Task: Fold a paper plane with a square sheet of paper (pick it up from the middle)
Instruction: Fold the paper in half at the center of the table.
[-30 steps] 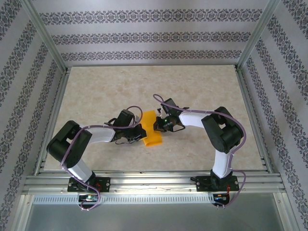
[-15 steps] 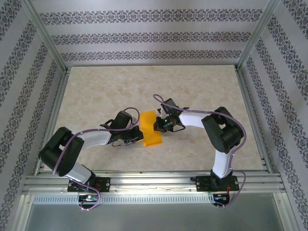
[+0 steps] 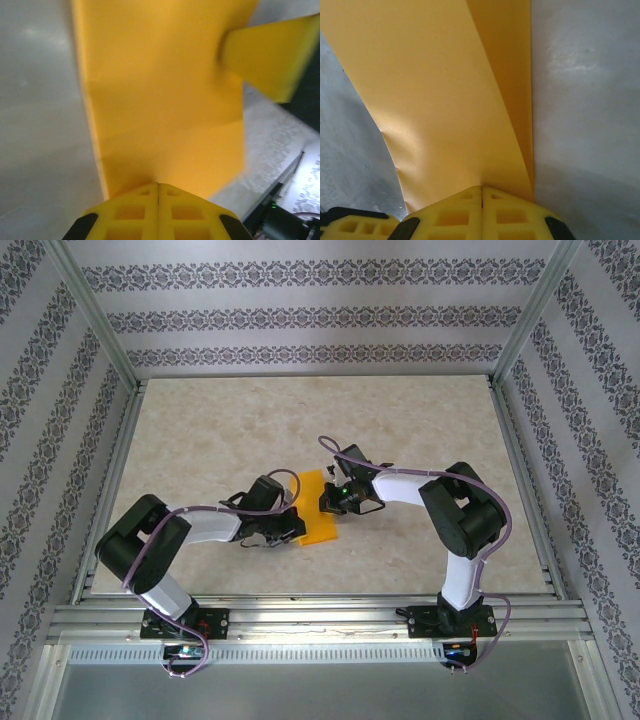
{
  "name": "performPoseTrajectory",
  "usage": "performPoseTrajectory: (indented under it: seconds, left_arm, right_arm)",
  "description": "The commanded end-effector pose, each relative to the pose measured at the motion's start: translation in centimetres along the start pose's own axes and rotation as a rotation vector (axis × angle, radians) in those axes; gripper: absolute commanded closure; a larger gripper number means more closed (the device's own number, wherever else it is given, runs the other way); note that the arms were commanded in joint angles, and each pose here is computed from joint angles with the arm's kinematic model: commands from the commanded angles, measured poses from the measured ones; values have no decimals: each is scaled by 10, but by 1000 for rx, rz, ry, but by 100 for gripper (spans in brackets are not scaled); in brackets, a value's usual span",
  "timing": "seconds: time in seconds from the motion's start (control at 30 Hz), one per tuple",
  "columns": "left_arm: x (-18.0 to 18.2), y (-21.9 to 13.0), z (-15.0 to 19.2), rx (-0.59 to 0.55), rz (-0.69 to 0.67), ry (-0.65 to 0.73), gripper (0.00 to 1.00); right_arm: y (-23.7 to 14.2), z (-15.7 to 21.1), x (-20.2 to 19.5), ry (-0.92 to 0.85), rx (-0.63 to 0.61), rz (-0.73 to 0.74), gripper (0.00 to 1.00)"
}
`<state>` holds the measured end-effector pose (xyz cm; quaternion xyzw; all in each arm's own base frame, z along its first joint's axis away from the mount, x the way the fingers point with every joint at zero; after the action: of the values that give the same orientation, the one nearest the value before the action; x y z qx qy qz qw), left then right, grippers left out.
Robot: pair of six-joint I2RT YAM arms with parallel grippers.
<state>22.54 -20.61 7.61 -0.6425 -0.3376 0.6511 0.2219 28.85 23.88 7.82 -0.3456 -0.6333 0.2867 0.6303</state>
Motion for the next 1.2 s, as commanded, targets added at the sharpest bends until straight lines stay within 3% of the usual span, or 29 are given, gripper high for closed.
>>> performPoseTrajectory:
  seconds: [0.0, 0.17, 0.47, 0.63, 0.9, 1.17]
  left_arm:
    - [29, 4, 19, 35, -132, -8, 99]
    - [34, 3, 28, 37, -88, -18, 98]
    - [-13, -23, 13, -93, 67, 87, 90]
    - [-18, -16, 11, -75, 124, 86, 89]
    - [12, 10, 25, 25, 61, 32, 92]
    - [35, -1, 47, 51, -26, 27, 92]
  right_arm:
    - [8, 16, -31, 76, 35, 152, 100]
    - [10, 15, -33, 80, 40, 155, 100]
    - [9, 16, -33, 79, 39, 157, 100]
    - [9, 16, -33, 80, 40, 154, 100]
    - [11, 17, -35, 84, 46, 155, 100]
    - [12, 18, -37, 86, 48, 166, 100]
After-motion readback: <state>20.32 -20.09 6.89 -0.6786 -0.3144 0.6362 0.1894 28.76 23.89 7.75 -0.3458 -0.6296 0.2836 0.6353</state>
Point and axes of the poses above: each hand's point on the last joint's axis, 136 mm out from that joint toward the fingers, its own y axis out along the fingers, its own x axis along the line the jaws close on, z = x × y, the point moved 8 cm from there along -y, back along the fingers, and after that the axes turned 5 degrees about y, right-handed, at the moved point
